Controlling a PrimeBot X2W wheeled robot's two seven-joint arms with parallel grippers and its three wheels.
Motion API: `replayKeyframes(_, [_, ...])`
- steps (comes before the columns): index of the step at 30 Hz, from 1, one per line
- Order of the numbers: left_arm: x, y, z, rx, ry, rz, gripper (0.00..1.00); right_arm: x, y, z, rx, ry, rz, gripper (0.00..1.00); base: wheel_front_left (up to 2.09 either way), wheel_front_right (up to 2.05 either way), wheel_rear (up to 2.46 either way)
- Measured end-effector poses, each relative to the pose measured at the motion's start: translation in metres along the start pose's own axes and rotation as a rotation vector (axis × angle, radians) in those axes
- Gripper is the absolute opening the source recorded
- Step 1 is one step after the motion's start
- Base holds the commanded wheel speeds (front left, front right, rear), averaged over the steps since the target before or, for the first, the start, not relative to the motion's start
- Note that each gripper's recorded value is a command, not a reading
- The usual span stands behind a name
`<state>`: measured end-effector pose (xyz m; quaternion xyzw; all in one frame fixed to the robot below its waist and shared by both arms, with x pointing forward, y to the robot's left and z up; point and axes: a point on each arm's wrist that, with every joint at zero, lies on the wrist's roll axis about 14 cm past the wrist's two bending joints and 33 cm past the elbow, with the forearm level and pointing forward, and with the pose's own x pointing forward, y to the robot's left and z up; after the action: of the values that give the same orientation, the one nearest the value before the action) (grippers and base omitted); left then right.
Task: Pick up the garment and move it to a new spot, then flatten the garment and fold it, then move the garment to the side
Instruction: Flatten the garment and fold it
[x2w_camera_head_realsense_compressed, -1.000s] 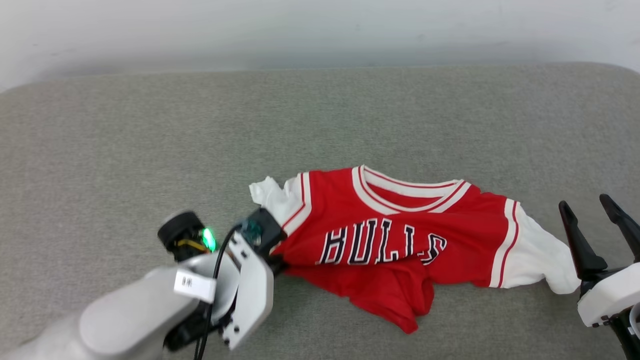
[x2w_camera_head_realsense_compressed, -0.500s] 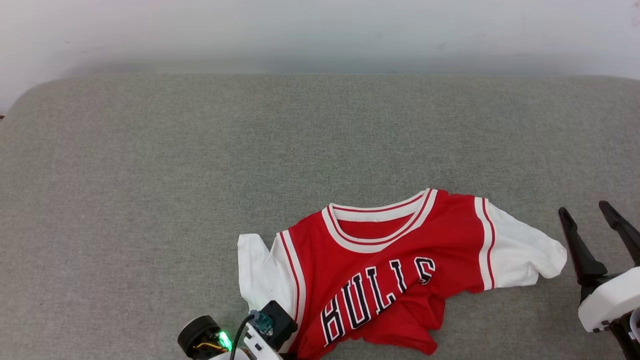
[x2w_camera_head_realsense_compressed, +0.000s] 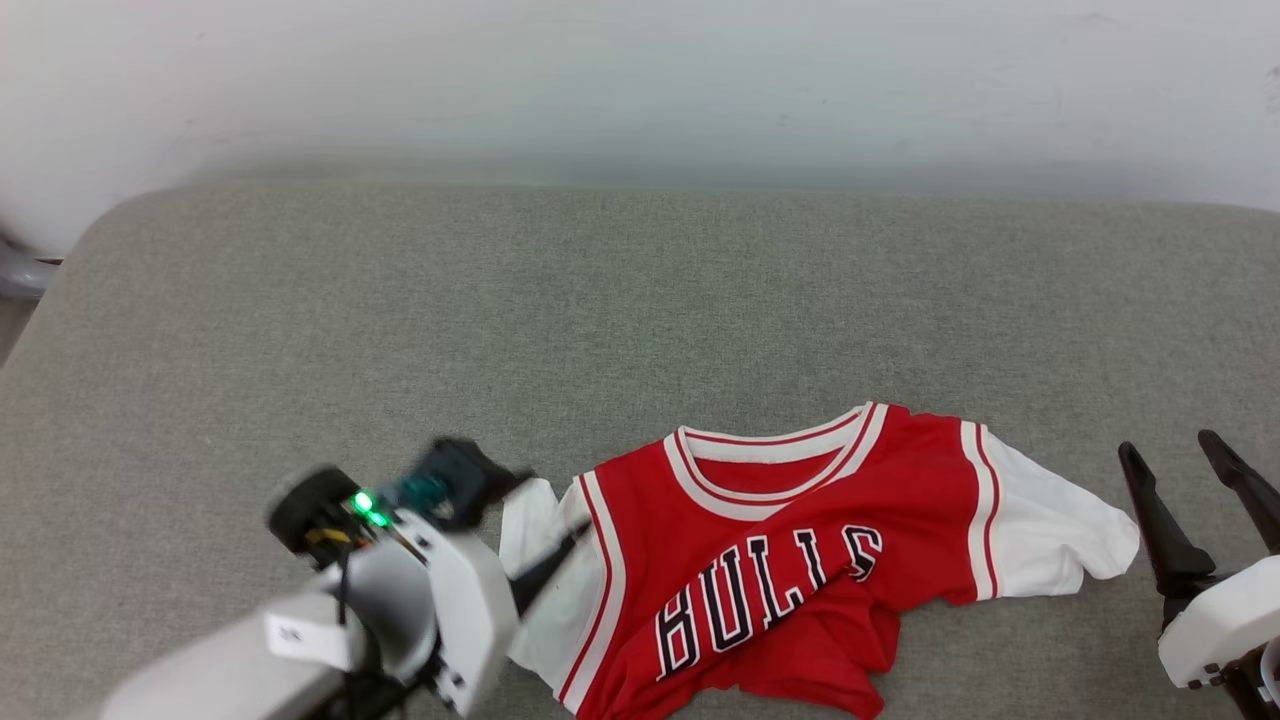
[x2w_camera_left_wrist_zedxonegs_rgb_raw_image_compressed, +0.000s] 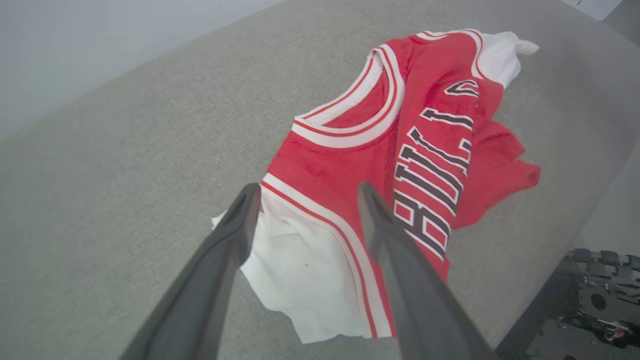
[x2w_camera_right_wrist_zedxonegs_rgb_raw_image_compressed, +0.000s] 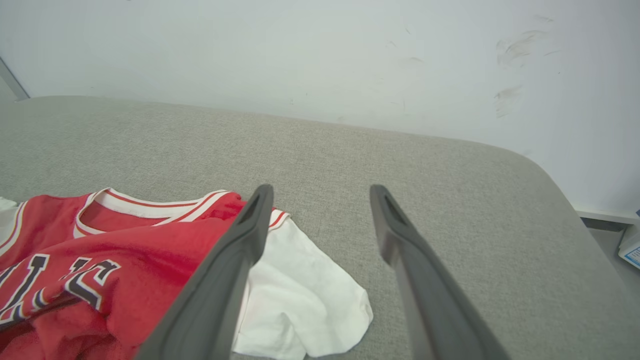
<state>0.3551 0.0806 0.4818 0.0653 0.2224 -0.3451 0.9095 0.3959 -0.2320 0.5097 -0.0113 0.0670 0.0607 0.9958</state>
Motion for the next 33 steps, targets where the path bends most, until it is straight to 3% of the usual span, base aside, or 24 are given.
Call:
replayKeyframes(3, [-0.008, 0.033, 0.028, 0.073, -0.052, 0.088, 1.0, 0.0, 0.001, 0.0, 0.003, -0.003, 0.002, 1.0, 0.0, 0.0, 0.0])
replayKeyframes(5, [-0.009, 0.041, 0.044, 0.065, -0.078, 0.105, 1.0, -0.001, 0.002, -0.001, 0.004, -0.001, 0.002, 1.0, 0.0, 0.0, 0.0])
replayKeyframes(12, [0.002, 0.069, 0.055, 0.079, 0.034, 0.104, 1.0, 0.002, -0.005, -0.005, 0.005, 0.005, -0.014, 1.0, 0.0, 0.0, 0.0])
replayKeyframes(21, [0.034, 0.082, -0.002, 0.008, 0.322, 0.043, 1.0, 0.005, -0.019, -0.014, 0.011, 0.024, -0.053, 1.0, 0.0, 0.0, 0.0])
replayKeyframes(33, [0.058, 0.083, -0.087, 0.025, 0.599, -0.018, 1.0, 0.003, -0.038, -0.024, 0.004, 0.05, -0.105, 1.0, 0.0, 0.0, 0.0])
